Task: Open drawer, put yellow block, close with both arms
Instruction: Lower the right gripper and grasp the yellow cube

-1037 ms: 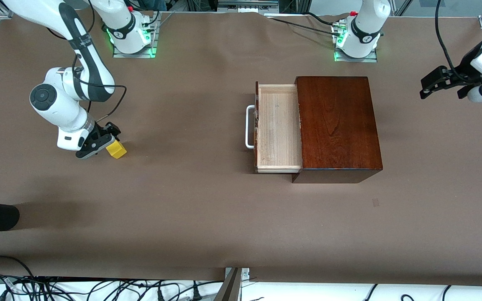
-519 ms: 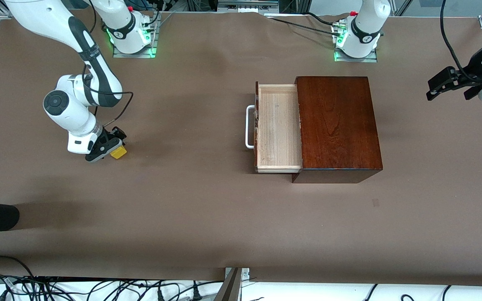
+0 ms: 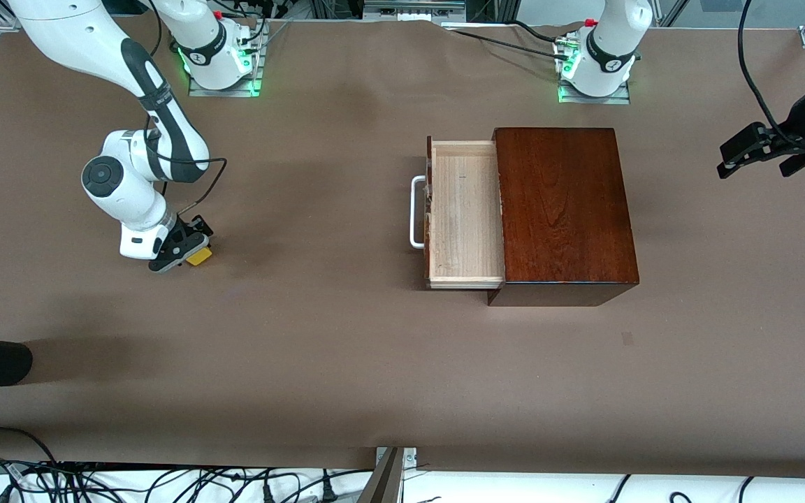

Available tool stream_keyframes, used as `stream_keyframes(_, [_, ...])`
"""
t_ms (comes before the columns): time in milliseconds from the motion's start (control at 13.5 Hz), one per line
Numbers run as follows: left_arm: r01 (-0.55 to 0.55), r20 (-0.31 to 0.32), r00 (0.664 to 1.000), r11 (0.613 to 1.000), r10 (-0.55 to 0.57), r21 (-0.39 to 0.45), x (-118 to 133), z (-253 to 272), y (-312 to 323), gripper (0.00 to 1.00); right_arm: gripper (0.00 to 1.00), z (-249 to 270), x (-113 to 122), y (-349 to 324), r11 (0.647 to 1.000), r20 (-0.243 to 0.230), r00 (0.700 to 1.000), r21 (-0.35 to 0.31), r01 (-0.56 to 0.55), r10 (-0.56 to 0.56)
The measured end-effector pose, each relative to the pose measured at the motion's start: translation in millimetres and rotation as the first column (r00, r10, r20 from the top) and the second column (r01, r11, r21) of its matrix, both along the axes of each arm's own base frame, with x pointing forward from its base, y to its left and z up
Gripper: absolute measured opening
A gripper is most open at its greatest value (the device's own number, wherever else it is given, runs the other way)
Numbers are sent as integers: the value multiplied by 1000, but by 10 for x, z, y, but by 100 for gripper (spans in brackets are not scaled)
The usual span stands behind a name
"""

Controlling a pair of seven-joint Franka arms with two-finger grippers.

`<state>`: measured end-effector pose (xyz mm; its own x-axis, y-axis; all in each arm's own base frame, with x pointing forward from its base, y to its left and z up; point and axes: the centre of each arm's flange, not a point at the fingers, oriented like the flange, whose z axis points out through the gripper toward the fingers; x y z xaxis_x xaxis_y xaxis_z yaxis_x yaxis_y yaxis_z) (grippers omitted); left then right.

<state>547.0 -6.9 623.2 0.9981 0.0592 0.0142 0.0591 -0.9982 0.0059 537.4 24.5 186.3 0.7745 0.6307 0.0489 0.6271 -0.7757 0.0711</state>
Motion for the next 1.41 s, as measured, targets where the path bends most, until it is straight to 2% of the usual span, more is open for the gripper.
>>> stream_keyframes(74, [0,3,1000,1000,0,0,9,-4,-1,100,57,0,0,0,1000,0,1000,0,0,0])
stream_keyframes(370, [-1,7,1000,1000,1,0,14,-1,7,100,56,35,25,56,1000,2,1000,4,-7,7])
stream_keyframes(519, [-1,7,1000,1000,1,0,18,-6,6,100,56,227,120,116,1000,-21,1000,9,-9,10])
stream_keyframes(889, [1,2,1000,1000,-1,1,41,-41,-8,100,56,1355,491,363,999,-58,998,28,-32,33])
stream_keyframes(1037, [2,5,1000,1000,-2,1,48,-30,-16,100,56,1831,614,590,998,-80,996,59,-26,31])
stream_keyframes(1407, [2,5,1000,1000,-2,1,81,-40,-19,100,56,2626,696,1269,994,-97,993,100,-52,62])
